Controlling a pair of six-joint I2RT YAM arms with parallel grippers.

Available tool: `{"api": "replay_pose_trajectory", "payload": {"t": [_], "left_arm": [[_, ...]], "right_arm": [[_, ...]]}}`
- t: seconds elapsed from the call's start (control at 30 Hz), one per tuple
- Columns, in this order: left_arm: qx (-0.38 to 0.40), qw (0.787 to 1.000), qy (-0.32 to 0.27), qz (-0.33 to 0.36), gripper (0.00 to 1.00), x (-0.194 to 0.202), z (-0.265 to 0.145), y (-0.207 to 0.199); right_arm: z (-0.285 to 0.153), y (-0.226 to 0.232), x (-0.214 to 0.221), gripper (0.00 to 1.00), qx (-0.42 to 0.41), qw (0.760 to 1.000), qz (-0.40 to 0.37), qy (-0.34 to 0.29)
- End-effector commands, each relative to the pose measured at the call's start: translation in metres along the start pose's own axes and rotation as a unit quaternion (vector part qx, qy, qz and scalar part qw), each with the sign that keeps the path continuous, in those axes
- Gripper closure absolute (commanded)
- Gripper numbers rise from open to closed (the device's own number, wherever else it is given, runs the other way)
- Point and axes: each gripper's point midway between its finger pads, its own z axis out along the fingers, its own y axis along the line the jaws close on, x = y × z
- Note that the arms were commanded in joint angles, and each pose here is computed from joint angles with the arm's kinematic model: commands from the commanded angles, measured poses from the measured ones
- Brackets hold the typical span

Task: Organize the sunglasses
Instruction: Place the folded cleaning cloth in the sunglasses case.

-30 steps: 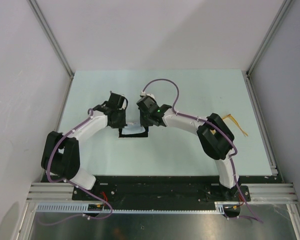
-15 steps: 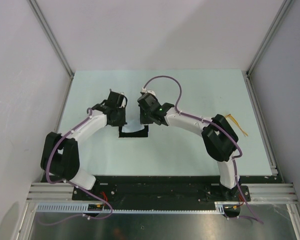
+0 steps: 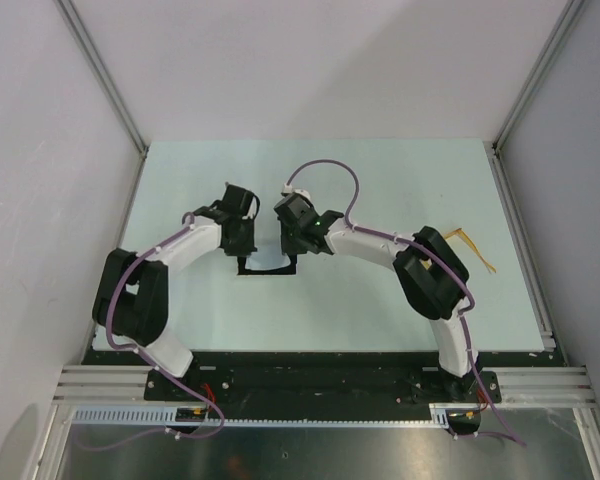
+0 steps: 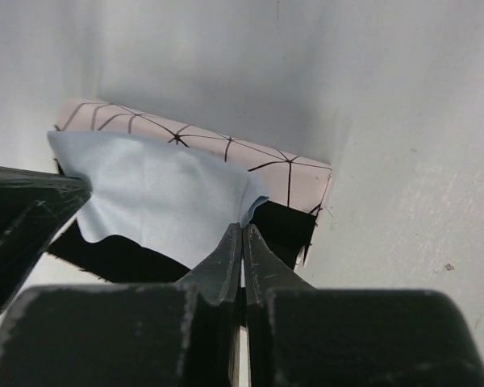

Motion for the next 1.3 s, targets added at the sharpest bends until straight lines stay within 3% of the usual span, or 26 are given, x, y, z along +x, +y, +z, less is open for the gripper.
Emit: {"api": "replay_pose_trajectory", "payload": {"t": [0.0,1.27], "left_arm": [[-0.003,1.0,-0.025,-0.015,1.0,-0.021,0.001,-0.001],[-0.026,0.999,0.015,-0.027,1.0,-0.01,0.033,0.004]], "right_arm": [[0.013,-0.008,0.002,1.0,0.008,1.0,0.008,-0.002],[0.034,-0.019,0.008,1.0,0.037,0.999,-0.006,0.003]]}}
